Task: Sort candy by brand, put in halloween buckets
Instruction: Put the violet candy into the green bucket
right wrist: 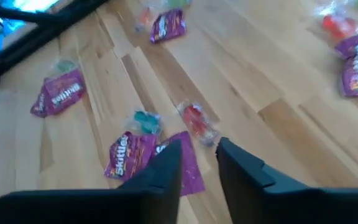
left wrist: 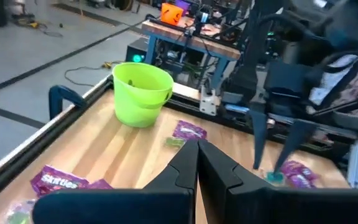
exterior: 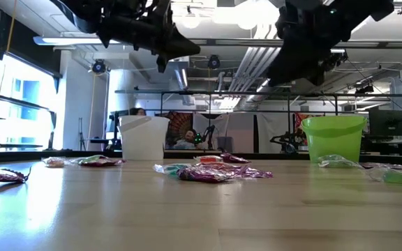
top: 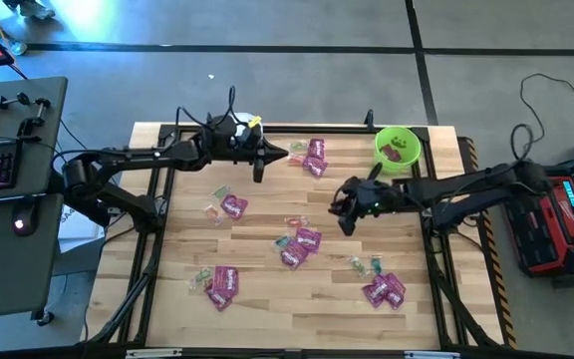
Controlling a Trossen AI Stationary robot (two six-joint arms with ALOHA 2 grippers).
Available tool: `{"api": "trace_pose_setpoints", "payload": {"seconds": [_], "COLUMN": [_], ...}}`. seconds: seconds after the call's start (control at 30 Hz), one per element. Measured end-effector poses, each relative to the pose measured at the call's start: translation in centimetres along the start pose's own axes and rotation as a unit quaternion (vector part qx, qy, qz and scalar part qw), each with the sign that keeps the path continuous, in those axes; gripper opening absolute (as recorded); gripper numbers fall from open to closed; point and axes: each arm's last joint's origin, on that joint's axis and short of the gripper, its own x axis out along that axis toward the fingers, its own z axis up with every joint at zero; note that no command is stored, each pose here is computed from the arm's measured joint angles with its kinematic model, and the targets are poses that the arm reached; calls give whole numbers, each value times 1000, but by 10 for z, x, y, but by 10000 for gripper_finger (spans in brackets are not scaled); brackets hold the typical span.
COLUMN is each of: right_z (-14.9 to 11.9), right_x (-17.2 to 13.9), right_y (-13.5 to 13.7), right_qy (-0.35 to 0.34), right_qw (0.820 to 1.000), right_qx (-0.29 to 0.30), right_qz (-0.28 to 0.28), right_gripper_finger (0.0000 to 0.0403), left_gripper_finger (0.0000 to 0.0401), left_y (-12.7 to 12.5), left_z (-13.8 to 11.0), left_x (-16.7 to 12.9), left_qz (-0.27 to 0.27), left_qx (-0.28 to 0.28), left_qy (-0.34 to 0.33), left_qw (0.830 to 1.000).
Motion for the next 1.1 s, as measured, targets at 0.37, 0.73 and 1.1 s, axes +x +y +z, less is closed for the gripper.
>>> {"api": "trace_pose_setpoints", "payload": {"seconds": [0.37, 0.73, 1.1], "right_z": [-5, -21, -56], "right_x": [42, 89, 100], "right_y": [25, 28, 35], "right_qy": [42, 86, 159], "right_qw": [998, 995, 971], "right_qx": [-21, -42, -172], "right_qz": [-32, -30, -50], "right_gripper_finger": [200, 216, 216], "left_gripper_finger": [0, 0, 0], "left_y": [-3, 14, 16], "left_z": [-1, -1, -5], "left_x": [1, -4, -2], "left_qz": [-8, 38, 76], "left_qx": [3, 9, -11], "left_qy": [2, 11, 16], "left_qw": [1000, 999, 997]}}
